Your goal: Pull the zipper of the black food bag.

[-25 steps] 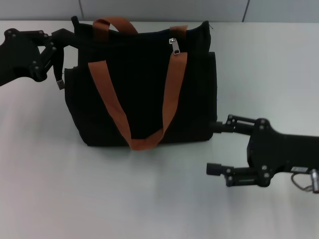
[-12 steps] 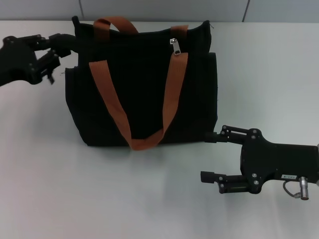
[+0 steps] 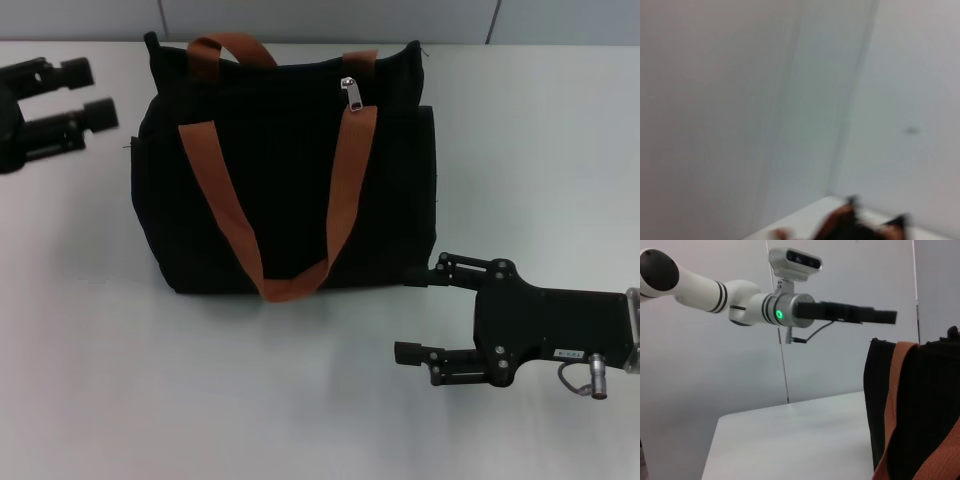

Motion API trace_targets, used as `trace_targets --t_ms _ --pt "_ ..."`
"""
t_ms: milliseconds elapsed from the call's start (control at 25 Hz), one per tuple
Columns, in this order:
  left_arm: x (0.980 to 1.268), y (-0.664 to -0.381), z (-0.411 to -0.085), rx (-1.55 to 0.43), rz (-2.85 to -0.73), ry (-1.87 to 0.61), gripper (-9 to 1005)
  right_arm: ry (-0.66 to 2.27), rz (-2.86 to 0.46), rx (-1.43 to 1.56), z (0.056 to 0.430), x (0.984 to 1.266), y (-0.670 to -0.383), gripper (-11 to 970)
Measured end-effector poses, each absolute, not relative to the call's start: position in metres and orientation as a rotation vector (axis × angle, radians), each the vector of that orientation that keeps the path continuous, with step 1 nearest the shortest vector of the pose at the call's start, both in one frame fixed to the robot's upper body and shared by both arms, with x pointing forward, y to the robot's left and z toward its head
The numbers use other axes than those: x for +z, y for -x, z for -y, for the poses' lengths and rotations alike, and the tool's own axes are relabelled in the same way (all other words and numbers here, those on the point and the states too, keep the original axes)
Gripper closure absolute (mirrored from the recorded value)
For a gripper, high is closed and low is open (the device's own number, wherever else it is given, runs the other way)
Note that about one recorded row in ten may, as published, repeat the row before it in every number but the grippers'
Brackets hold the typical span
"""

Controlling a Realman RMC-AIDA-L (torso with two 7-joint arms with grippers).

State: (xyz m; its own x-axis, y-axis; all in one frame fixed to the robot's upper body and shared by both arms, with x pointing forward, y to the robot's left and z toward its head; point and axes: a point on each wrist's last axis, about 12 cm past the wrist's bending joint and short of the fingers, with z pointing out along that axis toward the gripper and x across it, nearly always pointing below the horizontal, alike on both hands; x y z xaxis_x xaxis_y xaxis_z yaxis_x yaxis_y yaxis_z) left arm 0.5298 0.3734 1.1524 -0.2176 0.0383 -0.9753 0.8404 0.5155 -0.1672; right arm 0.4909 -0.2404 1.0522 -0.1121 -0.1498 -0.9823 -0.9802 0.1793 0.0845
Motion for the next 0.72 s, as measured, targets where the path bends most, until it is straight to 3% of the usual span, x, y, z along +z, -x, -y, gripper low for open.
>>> trace_targets --t_ms 160,200,240,360,520,720 --pt "1.152 -0.53 -0.373 -0.889 -1.631 -0.763 436 1.152 -1.471 1.079 0.237 1.052 -0.492 145" --pt "1.155 -0.516 -0.358 -1.021 -1.528 -0.866 402 1.152 -1.471 1.079 0.237 1.052 -0.492 145" --pt "1.155 -0.516 -0.358 -1.021 -1.528 -0.866 353 1.155 -1.47 1.081 0.236 1.052 -0.492 145" --pt "1.124 -0.491 -0.325 -1.101 -1.431 -1.033 204 1.16 -1.473 1.086 0.234 1.05 -0.493 145" --pt "1.113 -0.483 -0.317 -1.124 -1.423 -1.061 187 1.169 -1.467 1.096 0.23 1.047 -0.489 145" --pt "1.072 -0.456 -0.302 -1.172 -1.432 -1.082 183 1.179 -1.45 1.082 0.227 1.039 -0.482 144"
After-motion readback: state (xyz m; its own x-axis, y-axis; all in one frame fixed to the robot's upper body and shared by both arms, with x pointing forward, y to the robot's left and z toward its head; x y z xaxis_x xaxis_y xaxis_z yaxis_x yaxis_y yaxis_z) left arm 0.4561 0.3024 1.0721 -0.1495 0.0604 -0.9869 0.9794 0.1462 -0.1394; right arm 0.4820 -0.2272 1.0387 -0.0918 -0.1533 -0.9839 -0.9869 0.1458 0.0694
